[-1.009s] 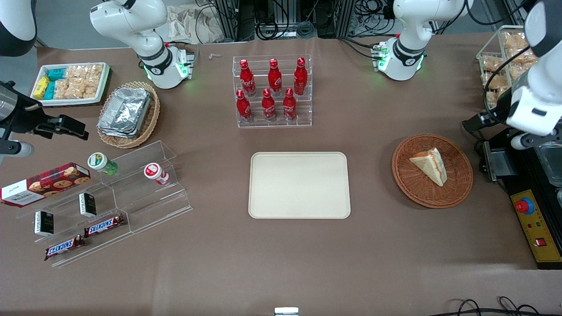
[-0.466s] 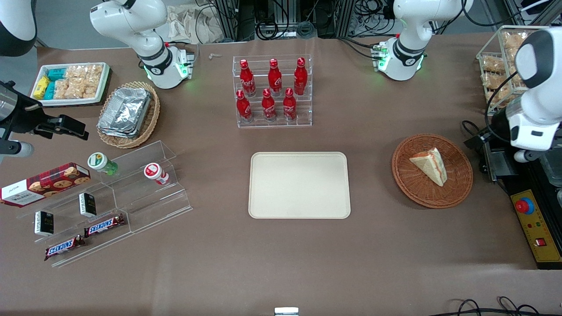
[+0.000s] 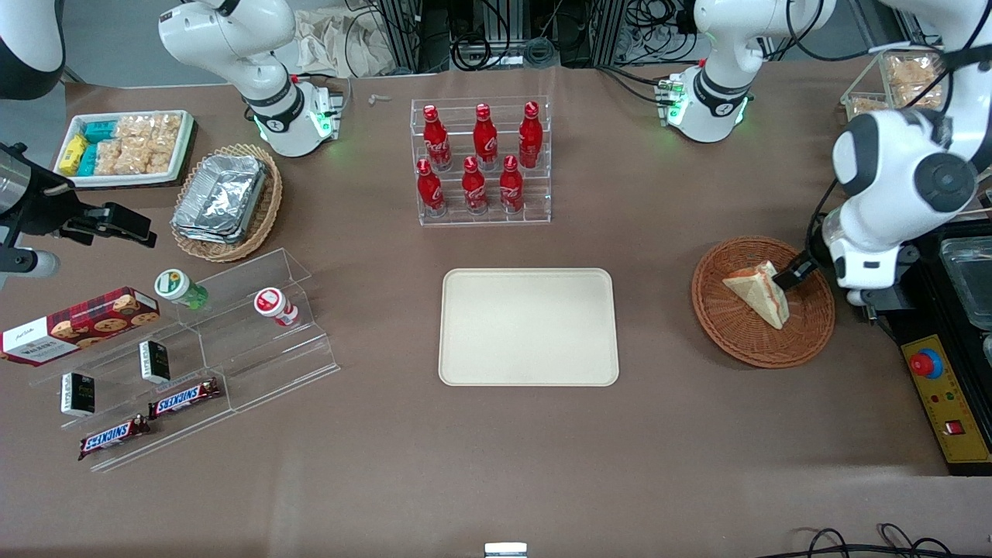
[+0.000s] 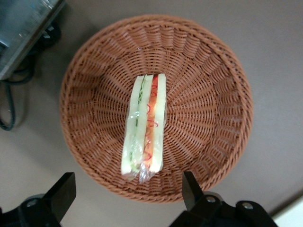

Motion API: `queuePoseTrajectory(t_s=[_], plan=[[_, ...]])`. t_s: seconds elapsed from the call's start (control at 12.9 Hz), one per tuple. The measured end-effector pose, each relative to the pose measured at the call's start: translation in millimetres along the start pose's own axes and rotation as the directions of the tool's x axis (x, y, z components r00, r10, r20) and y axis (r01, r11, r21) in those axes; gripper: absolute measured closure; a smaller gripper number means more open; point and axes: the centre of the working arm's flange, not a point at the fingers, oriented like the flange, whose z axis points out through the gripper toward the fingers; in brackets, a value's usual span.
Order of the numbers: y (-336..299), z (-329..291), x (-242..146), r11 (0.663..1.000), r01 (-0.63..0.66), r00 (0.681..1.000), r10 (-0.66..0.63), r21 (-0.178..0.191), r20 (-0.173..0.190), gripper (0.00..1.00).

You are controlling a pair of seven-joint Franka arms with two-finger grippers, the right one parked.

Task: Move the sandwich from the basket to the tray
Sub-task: 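Lower the left gripper and close it on the wrapped sandwich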

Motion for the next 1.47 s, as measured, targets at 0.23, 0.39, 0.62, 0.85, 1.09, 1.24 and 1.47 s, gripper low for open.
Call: queuePoseTrajectory(t_s=[0.23, 0.39, 0.62, 0.85, 1.09, 1.24, 1.47], plan=[[6, 32, 4, 1.0, 0.007, 1.0, -0.007, 0.026, 0.026, 0.0], [8, 46, 6, 0.999, 0.007, 0.999, -0.008, 0.033, 0.033, 0.0], [10, 60, 8, 0.999, 0.015, 0.999, -0.016, 0.035, 0.044, 0.0], [11, 73, 11, 0.999, 0.024, 0.998, -0.026, 0.035, 0.053, 0.0], [11, 97, 15, 0.999, 0.028, 0.997, -0.031, 0.047, 0.065, 0.0], [12, 106, 16, 0.998, 0.029, 0.997, -0.032, 0.048, 0.067, 0.0], [13, 112, 17, 0.999, 0.029, 0.997, -0.032, 0.046, 0.064, 0.35]])
